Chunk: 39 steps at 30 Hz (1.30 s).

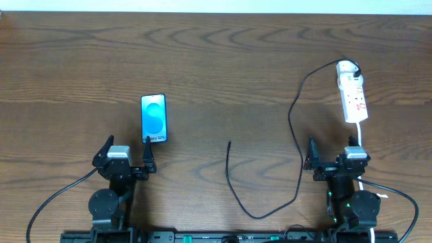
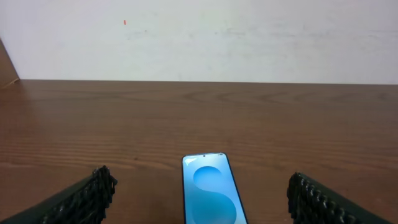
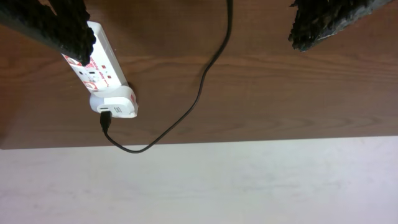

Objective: Plug charger to phone and switch on socket

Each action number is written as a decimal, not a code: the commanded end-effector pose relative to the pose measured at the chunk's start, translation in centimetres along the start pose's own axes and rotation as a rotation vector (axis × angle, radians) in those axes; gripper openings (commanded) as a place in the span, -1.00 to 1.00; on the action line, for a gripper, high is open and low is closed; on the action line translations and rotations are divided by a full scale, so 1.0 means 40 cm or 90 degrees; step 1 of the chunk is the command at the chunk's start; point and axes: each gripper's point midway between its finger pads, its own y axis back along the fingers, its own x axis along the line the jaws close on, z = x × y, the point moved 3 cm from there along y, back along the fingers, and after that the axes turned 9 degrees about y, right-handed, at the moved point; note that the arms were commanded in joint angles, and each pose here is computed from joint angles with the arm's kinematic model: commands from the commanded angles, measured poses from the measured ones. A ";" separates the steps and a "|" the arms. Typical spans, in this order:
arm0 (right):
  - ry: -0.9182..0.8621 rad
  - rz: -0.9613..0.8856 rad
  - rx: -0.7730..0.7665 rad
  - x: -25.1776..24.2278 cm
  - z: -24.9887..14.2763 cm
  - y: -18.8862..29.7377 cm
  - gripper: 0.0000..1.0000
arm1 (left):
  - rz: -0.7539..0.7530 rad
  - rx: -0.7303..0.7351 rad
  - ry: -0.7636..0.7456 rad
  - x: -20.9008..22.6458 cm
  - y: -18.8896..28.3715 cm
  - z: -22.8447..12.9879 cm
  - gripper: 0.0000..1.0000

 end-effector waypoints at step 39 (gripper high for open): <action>-0.006 0.002 0.002 0.003 -0.004 -0.001 0.98 | 0.027 0.173 0.028 -0.028 -0.194 0.249 0.82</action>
